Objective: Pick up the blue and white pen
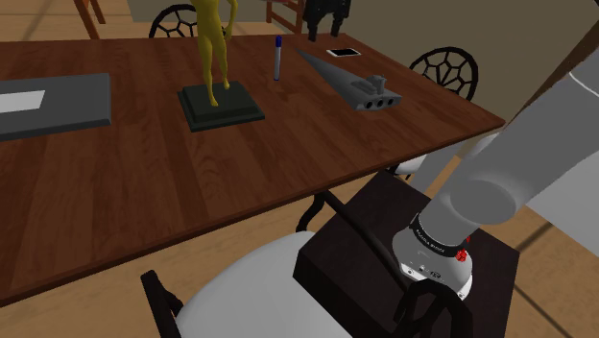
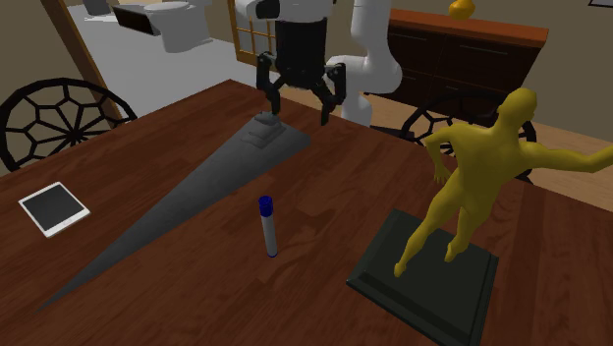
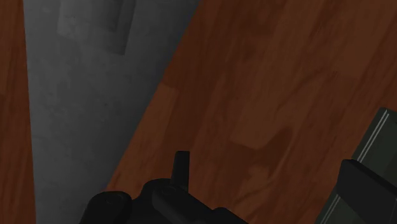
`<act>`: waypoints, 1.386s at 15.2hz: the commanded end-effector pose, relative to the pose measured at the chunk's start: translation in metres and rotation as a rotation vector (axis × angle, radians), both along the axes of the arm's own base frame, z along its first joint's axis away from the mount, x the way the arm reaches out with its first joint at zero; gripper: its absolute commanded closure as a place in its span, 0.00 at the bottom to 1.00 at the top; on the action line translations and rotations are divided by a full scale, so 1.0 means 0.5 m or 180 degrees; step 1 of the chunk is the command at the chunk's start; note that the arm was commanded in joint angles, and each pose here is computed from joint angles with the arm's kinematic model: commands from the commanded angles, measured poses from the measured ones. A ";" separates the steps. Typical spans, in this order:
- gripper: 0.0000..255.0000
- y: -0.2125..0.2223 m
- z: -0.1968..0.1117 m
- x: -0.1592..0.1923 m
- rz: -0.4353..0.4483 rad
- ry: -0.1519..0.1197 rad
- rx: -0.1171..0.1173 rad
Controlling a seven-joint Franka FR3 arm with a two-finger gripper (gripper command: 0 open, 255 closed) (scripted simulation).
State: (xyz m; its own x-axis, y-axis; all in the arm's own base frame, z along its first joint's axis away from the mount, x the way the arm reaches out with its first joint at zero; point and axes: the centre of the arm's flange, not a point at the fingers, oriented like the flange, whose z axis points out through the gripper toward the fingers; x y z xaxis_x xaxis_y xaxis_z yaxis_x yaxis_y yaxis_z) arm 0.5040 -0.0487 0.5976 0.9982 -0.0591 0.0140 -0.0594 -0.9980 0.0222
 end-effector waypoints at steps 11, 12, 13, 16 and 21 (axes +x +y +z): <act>0.00 -0.006 -0.043 0.314 0.0310 0.0034 0.0070; 0.00 -0.005 -0.047 0.341 0.0336 0.0037 0.0076; 0.00 -0.005 -0.047 0.341 0.0336 0.0037 0.0076; 0.00 -0.005 -0.079 0.341 0.0336 0.0037 0.0076; 0.00 -0.005 -0.127 0.341 0.0336 0.0037 0.0076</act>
